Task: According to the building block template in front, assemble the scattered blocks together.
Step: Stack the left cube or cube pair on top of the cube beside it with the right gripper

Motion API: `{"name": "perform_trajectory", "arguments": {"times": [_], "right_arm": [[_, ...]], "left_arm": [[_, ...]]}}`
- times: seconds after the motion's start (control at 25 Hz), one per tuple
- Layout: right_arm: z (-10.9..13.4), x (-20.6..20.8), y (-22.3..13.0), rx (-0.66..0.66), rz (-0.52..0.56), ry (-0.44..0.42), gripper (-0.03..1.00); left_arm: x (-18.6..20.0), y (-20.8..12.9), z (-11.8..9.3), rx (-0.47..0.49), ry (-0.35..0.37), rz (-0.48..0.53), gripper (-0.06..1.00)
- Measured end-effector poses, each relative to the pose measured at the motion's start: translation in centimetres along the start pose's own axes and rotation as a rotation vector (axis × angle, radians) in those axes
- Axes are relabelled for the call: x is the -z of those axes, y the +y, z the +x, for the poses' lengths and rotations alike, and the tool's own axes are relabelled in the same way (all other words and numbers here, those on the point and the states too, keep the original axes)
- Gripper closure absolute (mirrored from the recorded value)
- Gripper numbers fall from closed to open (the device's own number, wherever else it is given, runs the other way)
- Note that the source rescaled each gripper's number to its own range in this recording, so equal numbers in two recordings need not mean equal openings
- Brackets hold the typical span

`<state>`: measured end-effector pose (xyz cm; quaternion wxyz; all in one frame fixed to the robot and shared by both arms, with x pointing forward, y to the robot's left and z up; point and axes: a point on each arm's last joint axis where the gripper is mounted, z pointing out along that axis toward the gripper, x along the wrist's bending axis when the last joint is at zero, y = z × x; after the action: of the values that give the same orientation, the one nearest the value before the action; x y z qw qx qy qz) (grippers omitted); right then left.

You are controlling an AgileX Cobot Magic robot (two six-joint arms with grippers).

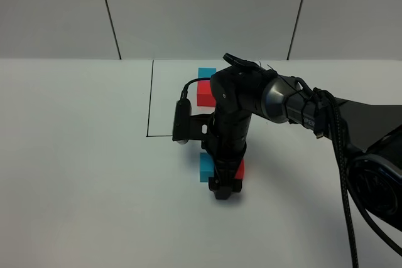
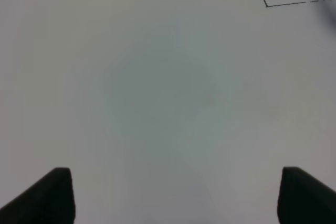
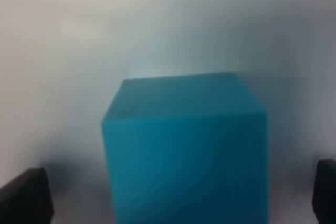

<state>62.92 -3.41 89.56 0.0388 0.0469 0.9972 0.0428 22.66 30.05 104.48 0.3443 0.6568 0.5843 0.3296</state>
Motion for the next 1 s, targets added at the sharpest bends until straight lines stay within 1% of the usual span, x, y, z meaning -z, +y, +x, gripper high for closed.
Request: {"name": "perform_trajectory", "arguments": {"times": [0.24, 0.32, 0.36, 0.4, 0.48, 0.6, 0.72, 0.76, 0.84, 1.0], "right_arm": [[0.07, -0.29, -0.06, -0.022, 0.008, 0.010, -0.03], [0.08, -0.29, -0.07, -0.025, 0.009, 0.011, -0.01], [0.09, -0.29, -0.08, -0.025, 0.009, 0.012, 0.05], [0.10, -0.29, -0.08, -0.025, 0.010, 0.013, 0.14], [0.10, -0.29, -0.08, -0.025, 0.010, 0.013, 0.33], [0.17, -0.29, -0.14, -0.027, 0.017, 0.021, 0.67], [0.17, -0.29, -0.14, -0.029, 0.017, 0.021, 0.95], [0.19, -0.28, -0.11, -0.037, 0.014, 0.023, 0.96], [0.24, -0.28, -0.04, -0.056, 0.007, 0.029, 0.96], [0.30, -0.28, 0.18, -0.160, -0.015, 0.037, 0.96]], "left_arm": [[0.00, 0.00, 0.00, 0.000, 0.000, 0.000, 0.26], [0.00, 0.00, 0.00, -0.001, 0.000, 0.000, 0.26], [0.00, 0.00, 0.00, 0.000, 0.000, 0.000, 0.26], [0.00, 0.00, 0.00, 0.000, 0.000, 0.000, 0.26], [0.00, 0.00, 0.00, 0.000, 0.000, 0.000, 0.26], [0.00, 0.00, 0.00, 0.000, 0.000, 0.000, 0.26], [0.00, 0.00, 0.00, 0.000, 0.000, 0.000, 0.26], [0.00, 0.00, 0.00, 0.000, 0.000, 0.000, 0.26], [0.00, 0.00, 0.00, 0.000, 0.000, 0.000, 0.26], [0.00, 0.00, 0.00, 0.000, 0.000, 0.000, 0.26]]}}
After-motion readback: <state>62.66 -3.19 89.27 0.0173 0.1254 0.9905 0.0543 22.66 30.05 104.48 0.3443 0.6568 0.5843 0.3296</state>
